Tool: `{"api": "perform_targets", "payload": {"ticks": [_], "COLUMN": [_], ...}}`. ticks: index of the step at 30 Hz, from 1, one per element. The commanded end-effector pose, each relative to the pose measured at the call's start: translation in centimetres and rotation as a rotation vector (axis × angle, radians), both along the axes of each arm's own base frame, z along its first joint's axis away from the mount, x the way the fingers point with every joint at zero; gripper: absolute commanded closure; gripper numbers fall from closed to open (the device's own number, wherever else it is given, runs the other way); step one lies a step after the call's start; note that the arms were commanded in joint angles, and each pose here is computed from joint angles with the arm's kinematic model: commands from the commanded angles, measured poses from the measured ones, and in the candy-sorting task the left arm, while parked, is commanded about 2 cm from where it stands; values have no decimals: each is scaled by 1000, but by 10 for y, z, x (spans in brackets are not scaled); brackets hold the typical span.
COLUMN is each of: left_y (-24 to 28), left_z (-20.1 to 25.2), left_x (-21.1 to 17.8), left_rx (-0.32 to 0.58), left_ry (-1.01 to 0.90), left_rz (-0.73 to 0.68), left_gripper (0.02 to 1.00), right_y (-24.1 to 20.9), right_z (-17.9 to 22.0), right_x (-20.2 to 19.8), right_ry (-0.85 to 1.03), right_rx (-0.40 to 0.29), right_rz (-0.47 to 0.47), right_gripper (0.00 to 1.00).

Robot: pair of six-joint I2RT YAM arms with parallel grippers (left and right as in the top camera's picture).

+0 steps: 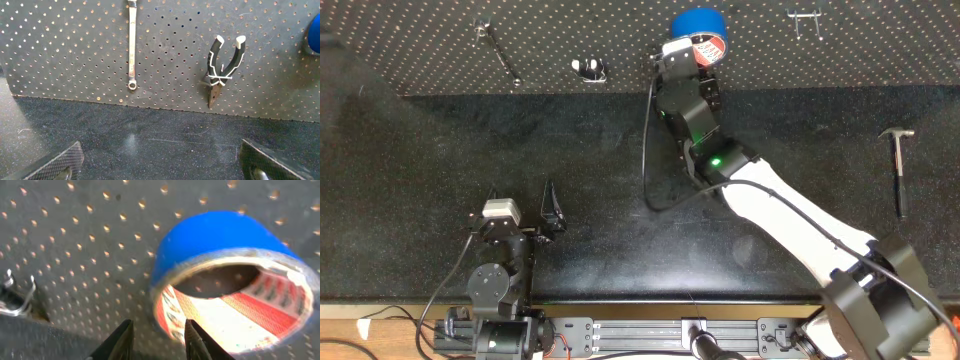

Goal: Place Tools Onto Pegboard

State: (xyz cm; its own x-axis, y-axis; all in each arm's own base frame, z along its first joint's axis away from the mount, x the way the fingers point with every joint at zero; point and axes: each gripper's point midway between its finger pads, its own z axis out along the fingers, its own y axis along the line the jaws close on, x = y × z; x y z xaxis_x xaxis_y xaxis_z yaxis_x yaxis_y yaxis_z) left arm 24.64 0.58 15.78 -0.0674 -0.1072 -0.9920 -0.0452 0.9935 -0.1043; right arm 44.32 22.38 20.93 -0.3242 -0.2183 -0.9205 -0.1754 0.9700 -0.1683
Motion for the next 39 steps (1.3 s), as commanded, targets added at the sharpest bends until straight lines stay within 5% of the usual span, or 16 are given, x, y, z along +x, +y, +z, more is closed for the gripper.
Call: {"api": "perform_targets", "payload": {"ticks": [1, 4, 5, 6, 8, 13, 18, 25, 30, 39], "left_y": [0, 0, 0, 0, 0, 0, 0, 0, 0, 0], "left_z": [-1, -1, -1, -1, -1, -1, -1, -1, -1, -1], "left_x": [0, 0, 0, 0, 0, 0, 0, 0, 0, 0], "left_rx": [12, 12, 12, 12, 12, 12, 12, 12, 12, 12], "left_ry": [3, 3, 4, 3, 3, 3, 4, 3, 3, 3], "left_rz": [-3, -3, -3, -3, -3, -3, -3, -3, -3, -3], "left_gripper": [23, 23, 23, 23, 23, 23, 23, 23, 23, 23], "right_y": [-1, -18, -23, -31, -84, -252, -358, -399, -397, -408], "right_z": [37, 14, 6, 1, -13, -30, -64, -141, -172, -193], "right_x": [-37, -98, -120, -137, -164, -175, -196, -170, -174, -185], "right_ry": [53, 339, 442, 524, 699, 773, 870, 979, 1062, 1155], "right_rx": [31, 93, 119, 143, 189, 109, 118, 52, 96, 51], "right_rz": [128, 195, 240, 269, 165, -169, -353, -229, -205, -240], "right_gripper": [636, 303, 23, 14, 12, 7, 7, 3, 5, 5]}}
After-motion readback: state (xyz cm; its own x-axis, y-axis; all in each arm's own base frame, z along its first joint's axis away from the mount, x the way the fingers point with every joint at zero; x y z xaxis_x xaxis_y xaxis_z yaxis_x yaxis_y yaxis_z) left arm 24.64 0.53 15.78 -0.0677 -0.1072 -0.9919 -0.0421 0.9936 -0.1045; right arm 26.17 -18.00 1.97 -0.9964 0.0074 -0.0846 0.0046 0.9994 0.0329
